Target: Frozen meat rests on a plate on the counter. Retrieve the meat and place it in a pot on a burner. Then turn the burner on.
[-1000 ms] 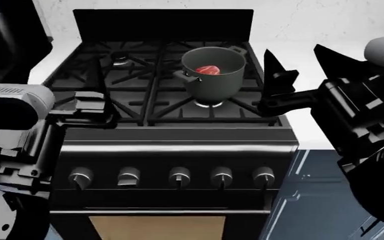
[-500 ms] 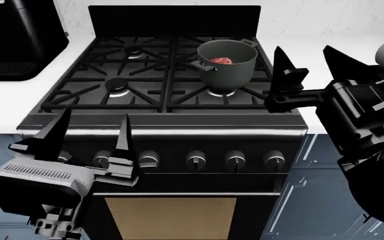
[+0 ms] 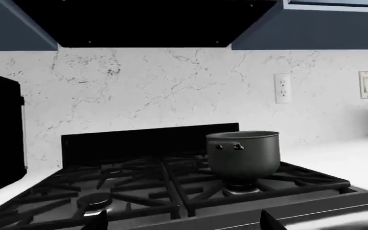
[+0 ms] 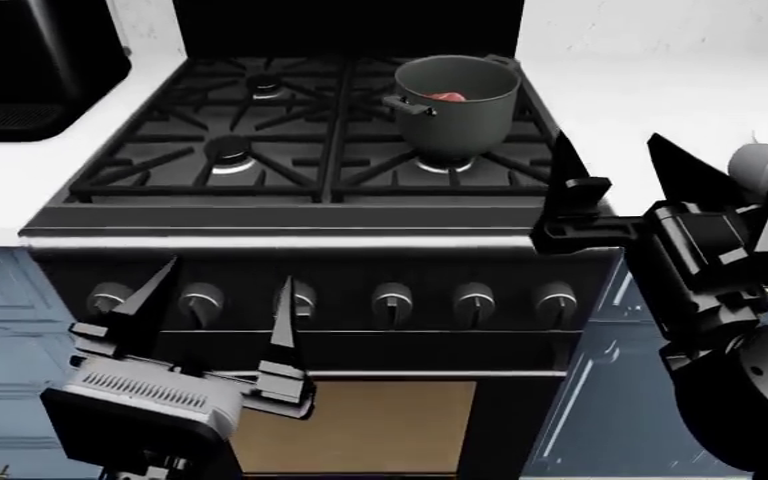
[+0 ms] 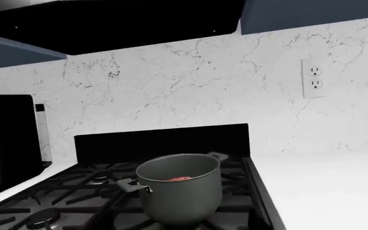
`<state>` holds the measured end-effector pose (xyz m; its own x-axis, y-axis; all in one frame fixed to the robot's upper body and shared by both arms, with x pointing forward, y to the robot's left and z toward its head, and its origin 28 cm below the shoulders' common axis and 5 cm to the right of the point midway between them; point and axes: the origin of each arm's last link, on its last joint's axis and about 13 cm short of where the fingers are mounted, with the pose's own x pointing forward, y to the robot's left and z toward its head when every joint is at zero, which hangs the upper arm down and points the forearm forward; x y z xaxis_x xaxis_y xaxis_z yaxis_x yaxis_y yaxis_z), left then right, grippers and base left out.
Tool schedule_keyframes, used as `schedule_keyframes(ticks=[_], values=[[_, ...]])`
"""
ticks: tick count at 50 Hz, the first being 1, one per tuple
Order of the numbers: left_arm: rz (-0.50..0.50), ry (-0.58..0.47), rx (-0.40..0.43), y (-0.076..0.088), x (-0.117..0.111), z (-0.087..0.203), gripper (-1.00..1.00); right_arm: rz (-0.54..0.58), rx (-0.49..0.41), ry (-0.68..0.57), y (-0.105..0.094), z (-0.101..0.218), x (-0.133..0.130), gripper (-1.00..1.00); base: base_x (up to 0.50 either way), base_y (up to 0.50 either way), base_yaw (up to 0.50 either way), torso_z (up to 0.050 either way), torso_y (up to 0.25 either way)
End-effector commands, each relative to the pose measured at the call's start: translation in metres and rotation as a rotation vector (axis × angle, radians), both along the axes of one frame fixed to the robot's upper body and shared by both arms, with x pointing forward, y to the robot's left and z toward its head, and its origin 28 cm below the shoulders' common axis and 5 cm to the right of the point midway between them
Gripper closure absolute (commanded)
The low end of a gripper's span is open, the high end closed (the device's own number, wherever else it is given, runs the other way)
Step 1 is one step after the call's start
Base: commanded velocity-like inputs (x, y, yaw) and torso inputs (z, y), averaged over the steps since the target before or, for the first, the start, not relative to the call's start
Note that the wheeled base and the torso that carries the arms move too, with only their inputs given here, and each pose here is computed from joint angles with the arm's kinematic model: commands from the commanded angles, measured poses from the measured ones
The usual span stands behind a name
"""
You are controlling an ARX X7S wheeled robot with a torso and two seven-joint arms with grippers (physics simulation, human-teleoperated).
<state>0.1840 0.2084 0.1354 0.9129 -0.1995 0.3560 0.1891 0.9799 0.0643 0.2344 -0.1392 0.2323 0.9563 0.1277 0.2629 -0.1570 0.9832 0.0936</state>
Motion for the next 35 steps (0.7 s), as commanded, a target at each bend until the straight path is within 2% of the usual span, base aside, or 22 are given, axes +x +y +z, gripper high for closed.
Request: schedule_keyframes(ticks=[1, 21, 35], values=[[-0.012, 0.005, 0.008, -0.003, -0.002, -0.005, -1.0, -0.022, -0.004, -0.006, -0.002, -0.005, -0.005, -1.0, 0.0, 0.0, 0.0, -0.05, 0.0], [-0.017, 0.023, -0.013, -0.007, -0.008, -0.012, -1.0, -0.078, -0.038, -0.004, -0.008, -0.018, -0.012, -1.0, 0.0, 0.0, 0.0, -0.05, 0.0], [-0.024, 0.045, -0.009, -0.012, -0.006, -0.017, -1.0, -0.098, -0.015, 0.016, -0.014, -0.028, -0.005, -1.0, 0.0, 0.0, 0.0, -0.05, 0.0]])
